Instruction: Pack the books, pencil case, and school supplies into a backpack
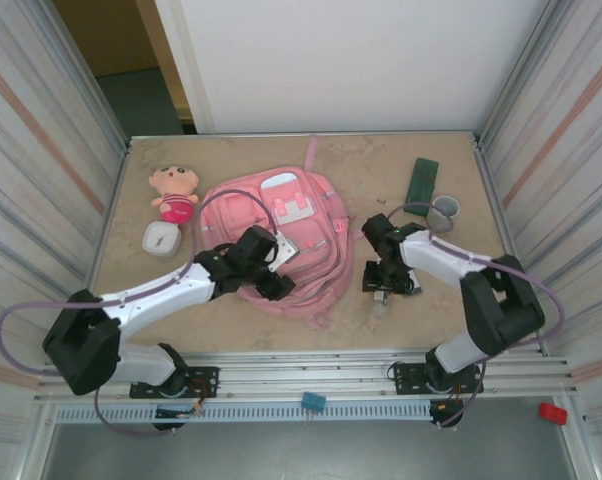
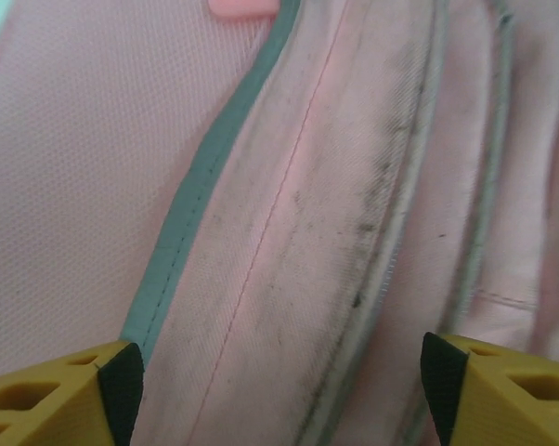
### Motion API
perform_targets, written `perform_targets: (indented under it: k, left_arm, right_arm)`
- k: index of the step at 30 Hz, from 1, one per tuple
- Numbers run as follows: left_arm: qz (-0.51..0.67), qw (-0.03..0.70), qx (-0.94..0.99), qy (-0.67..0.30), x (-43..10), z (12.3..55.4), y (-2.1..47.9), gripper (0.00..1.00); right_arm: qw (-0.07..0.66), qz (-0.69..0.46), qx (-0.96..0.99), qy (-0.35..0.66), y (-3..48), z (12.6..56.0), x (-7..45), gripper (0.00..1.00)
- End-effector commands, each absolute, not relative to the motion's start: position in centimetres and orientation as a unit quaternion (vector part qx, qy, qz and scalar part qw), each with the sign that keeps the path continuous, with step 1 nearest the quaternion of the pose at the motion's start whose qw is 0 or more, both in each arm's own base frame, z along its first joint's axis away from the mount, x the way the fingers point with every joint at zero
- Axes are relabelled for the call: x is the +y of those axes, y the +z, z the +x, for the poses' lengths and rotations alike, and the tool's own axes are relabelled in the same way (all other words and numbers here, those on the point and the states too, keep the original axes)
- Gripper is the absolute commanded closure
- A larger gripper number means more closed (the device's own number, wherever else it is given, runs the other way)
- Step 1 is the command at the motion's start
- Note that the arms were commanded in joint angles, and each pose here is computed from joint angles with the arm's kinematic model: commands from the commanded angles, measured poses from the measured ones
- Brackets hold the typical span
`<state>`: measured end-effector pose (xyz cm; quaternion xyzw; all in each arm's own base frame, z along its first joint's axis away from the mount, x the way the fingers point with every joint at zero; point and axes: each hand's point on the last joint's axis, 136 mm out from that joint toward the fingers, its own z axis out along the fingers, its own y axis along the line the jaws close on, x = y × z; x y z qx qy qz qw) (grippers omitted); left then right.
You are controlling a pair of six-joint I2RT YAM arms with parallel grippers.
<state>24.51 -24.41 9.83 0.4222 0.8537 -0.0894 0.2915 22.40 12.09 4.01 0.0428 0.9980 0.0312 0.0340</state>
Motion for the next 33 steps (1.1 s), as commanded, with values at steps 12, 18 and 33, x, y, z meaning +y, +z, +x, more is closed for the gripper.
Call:
perform_targets:
  k: [12, 18, 33]
  left_arm:
    - [0.436, 0.382, 0.81, -0.089, -27.7, 28.2, 15.1, 0.97]
    - [0.405, 0.452, 0.782, -0.14, -28.1, 27.6, 21.5, 1.0]
    - [0.326, 0.525, 0.745, -0.25, -29.0, 27.7, 29.9, 1.0]
  right_arm:
    - [0.144, 0.099, 0.965, 0.197, 10.8, 22.4, 11.9, 0.52]
    - [0.16, 0.098, 0.945, 0.267, 13.3, 22.0, 13.4, 0.51]
    - [0.184, 0.108, 0.858, 0.467, 17.5, 23.9, 24.7, 0.47]
